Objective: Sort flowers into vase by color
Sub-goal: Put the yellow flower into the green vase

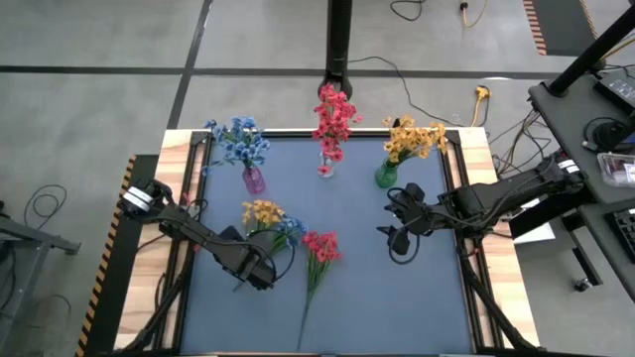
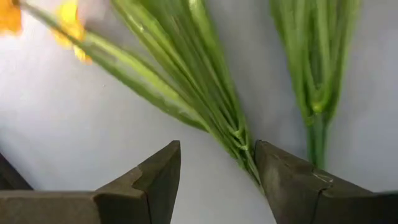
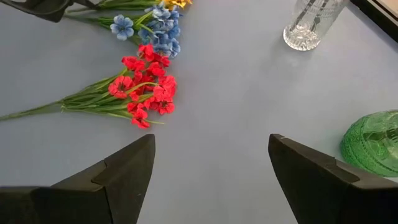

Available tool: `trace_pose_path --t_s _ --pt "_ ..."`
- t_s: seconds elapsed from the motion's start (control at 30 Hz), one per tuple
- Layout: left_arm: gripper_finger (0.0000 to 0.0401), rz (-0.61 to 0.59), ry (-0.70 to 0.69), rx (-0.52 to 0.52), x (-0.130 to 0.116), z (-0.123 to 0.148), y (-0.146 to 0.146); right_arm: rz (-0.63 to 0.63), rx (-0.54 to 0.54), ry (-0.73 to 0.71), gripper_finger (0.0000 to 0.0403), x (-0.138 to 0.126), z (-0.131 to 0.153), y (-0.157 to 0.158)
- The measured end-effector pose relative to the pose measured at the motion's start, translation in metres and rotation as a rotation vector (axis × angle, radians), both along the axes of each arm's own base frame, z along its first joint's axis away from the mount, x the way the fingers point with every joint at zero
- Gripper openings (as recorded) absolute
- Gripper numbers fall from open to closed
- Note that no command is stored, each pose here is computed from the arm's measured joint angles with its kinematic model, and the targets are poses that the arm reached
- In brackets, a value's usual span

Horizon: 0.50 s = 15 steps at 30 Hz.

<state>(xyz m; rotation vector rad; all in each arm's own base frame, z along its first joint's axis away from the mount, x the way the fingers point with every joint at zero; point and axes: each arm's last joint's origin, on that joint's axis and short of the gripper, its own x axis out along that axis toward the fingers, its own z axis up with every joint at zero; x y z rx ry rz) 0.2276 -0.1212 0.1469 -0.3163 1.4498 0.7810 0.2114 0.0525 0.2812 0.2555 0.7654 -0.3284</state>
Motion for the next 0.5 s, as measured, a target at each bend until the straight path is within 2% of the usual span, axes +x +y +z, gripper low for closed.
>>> trace_pose_path --t_s 0.27,0.5 --pt "0.0194 0.04 -0.022 0.006 0.0005 0.0017 -0.0002 0.008 -0.001 -0.021 0.0304 0.0017 0.0015 0.0005" --pt "0.0225 0.104 -0.035 0.015 0.0003 0.0021 0.0009 0.008 0.003 -0.034 0.0304 0.0026 0.0023 0.0008"
